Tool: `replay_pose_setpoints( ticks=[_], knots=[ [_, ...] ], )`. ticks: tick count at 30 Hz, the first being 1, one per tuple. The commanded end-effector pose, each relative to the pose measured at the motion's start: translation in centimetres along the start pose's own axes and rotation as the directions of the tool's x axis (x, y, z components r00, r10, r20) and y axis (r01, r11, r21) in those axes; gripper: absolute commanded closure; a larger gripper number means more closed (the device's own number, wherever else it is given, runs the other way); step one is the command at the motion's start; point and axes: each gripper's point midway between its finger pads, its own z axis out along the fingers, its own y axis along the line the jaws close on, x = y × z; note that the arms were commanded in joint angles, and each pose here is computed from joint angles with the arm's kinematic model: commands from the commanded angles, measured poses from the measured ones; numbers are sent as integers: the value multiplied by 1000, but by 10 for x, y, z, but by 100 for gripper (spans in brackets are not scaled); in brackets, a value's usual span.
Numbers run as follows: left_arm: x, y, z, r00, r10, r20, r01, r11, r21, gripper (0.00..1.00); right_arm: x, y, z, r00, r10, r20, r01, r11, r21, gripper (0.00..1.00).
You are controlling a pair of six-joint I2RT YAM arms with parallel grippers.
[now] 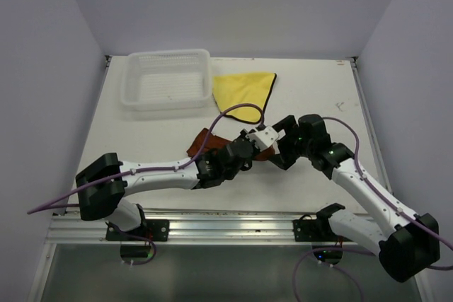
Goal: Roll the towels
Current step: Fold the towel
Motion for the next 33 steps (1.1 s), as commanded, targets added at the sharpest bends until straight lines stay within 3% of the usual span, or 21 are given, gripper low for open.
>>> replay_pose_setpoints(
  ticks=[1, 5, 17, 20, 24, 25, 26, 33],
  knots=[
    [-28, -5, -3, 996, -57, 65, 55, 998, 24, 100, -11, 1, 10, 992, 102, 69, -104, 994, 18, 1],
    [-27, -11, -5, 995, -67, 68, 64, 996, 55, 100, -24, -4, 22, 982, 138, 128, -141, 990, 14, 1],
    [-27, -20, -17, 994, -76, 74, 70, 994, 83, 100, -34, -3, 43, 976, 152, 156, -160, 986, 43, 3],
    [-29, -12, -21, 994, -75, 80, 71, 996, 62, 100, -33, -14, 46, 976, 154, 157, -164, 985, 52, 16],
    [-30, -2, -26, 994, -73, 86, 71, 997, 26, 100, -30, -21, 49, 978, 152, 143, -161, 985, 53, 49],
    [-30, -1, -27, 994, -72, 87, 70, 997, 26, 100, -30, -20, 48, 980, 140, 143, -148, 988, 50, 68],
    [-31, 0, -28, 993, -75, 91, 73, 997, 22, 100, -31, -19, 47, 980, 135, 145, -143, 988, 49, 75],
    [-35, 7, -32, 992, -79, 99, 79, 997, 5, 100, -43, 22, 29, 980, -16, 198, 9, 999, 35, 99]
  ],
)
